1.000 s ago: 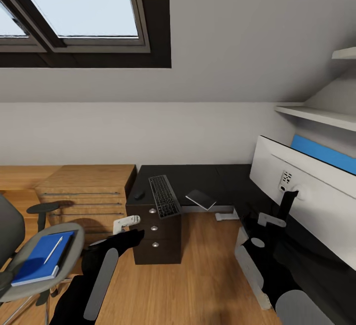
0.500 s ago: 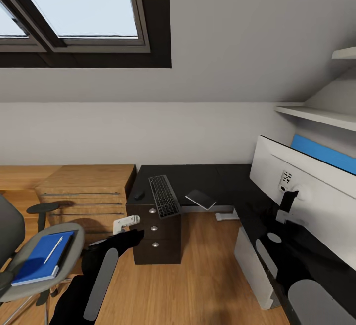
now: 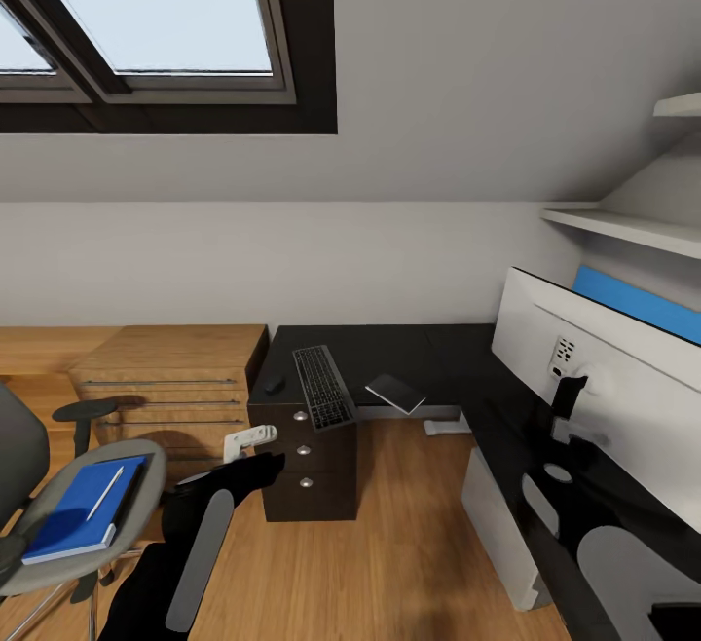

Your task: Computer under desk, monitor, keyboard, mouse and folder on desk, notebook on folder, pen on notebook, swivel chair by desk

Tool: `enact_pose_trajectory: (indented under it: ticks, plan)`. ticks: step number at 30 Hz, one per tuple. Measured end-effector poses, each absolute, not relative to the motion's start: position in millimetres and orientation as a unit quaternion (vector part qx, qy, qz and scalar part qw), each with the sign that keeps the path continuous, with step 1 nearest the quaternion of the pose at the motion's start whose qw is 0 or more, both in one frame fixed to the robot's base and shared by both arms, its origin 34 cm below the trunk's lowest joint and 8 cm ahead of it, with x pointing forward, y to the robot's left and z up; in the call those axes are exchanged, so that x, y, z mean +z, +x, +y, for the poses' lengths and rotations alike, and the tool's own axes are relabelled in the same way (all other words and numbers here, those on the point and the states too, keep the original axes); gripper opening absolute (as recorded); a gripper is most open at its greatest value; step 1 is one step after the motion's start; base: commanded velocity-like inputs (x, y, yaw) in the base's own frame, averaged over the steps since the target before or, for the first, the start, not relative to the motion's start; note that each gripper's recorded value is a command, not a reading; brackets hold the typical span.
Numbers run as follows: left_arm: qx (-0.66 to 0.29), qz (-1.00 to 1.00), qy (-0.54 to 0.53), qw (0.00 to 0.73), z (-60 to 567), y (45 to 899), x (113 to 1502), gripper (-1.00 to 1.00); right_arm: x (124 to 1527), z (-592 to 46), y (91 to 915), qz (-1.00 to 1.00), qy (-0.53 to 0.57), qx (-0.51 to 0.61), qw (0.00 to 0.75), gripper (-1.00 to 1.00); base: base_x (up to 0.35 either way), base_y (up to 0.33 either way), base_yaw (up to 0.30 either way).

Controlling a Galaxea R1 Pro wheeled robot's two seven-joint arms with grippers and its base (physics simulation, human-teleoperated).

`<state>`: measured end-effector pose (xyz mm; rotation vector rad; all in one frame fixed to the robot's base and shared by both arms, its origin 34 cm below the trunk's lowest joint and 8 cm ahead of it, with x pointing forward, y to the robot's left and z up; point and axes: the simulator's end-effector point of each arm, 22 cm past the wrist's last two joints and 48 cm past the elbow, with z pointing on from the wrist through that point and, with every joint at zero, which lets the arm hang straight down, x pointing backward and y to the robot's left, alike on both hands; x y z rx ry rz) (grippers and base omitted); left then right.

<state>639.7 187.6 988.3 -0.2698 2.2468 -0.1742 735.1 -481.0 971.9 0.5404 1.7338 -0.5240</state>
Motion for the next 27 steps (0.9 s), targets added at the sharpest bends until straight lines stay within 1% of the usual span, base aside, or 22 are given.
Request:
enact_pose_trajectory:
  ticks: [8, 13, 27]
  plan:
    - [-0.070, 0.897, -0.108, 0.422, 187.0, 639.7, 988.3, 1.00, 966.5, -496.7, 728.0, 0.735, 0.227, -0.223, 0.598, 1.00, 0.000, 0.000, 0.000]
    - [-0.071, 0.898, -0.107, 0.421, 186.7, 639.5, 987.1, 1.00, 969.8, -501.1, 722.6, 0.715, 0.233, -0.225, 0.620, 1.00, 0.000, 0.000, 0.000]
    - [-0.071, 0.898, -0.107, 0.420, 186.7, 639.4, 986.6, 1.00, 966.2, -499.8, 721.2, 0.716, 0.232, -0.224, 0.619, 1.00, 0.000, 0.000, 0.000]
